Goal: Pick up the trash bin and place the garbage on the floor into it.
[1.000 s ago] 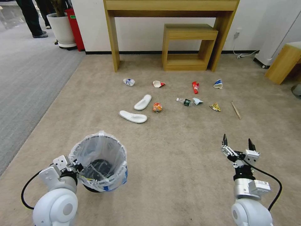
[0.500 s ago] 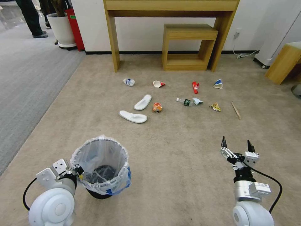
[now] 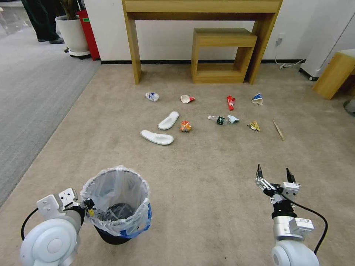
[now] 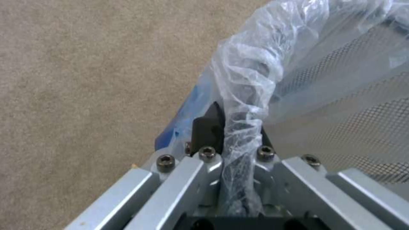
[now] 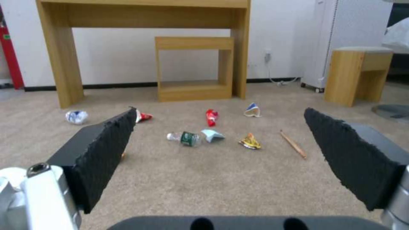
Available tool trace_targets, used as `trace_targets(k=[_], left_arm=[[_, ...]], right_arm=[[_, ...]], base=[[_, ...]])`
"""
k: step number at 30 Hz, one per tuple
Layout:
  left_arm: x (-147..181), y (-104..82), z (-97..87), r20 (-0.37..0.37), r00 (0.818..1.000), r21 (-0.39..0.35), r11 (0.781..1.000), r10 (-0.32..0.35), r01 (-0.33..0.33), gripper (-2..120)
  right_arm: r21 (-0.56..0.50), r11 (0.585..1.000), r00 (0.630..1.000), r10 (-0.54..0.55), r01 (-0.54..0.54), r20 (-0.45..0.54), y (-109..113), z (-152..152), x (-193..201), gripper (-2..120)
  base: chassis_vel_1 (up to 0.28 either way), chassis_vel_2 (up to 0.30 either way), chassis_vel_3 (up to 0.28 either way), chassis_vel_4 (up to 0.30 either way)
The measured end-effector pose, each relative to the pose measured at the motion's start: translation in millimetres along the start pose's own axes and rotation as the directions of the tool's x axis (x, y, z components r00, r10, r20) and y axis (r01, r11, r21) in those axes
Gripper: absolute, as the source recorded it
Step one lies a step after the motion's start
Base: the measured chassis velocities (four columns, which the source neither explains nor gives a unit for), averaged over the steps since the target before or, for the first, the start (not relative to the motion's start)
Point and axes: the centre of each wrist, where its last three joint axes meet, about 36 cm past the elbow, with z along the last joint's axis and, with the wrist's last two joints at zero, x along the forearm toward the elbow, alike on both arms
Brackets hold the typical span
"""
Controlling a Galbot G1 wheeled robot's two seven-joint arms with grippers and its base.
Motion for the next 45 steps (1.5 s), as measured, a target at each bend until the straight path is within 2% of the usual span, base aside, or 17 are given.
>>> trace_targets(k=[11, 33, 45], left_arm=[[2, 1.7, -11.2, 0.030, 1.000, -0.012, 1.000, -0.004, 0.005, 1], [2, -0.3, -7.9, 0.045, 0.999, -0.021, 1.000, 0.000, 0.001, 1], [12, 0.4, -13.1, 0.075, 0.997, -0.013, 1.000, 0.006, -0.005, 1]], right_arm=[[-0.001, 1.000, 1.000, -0.004, 0.004, 0.000, 1, 1, 3, 100], [0.001, 1.000, 1.000, -0.019, 0.019, -0.006, 7, 4, 4, 100], [0.000, 1.000, 1.000, -0.025, 0.025, 0.001, 7, 4, 4, 100]], base=[[0.000, 0.000, 0.000, 0.000], [0.000, 0.000, 0.000, 0.000], [0.000, 0.000, 0.000, 0.000]])
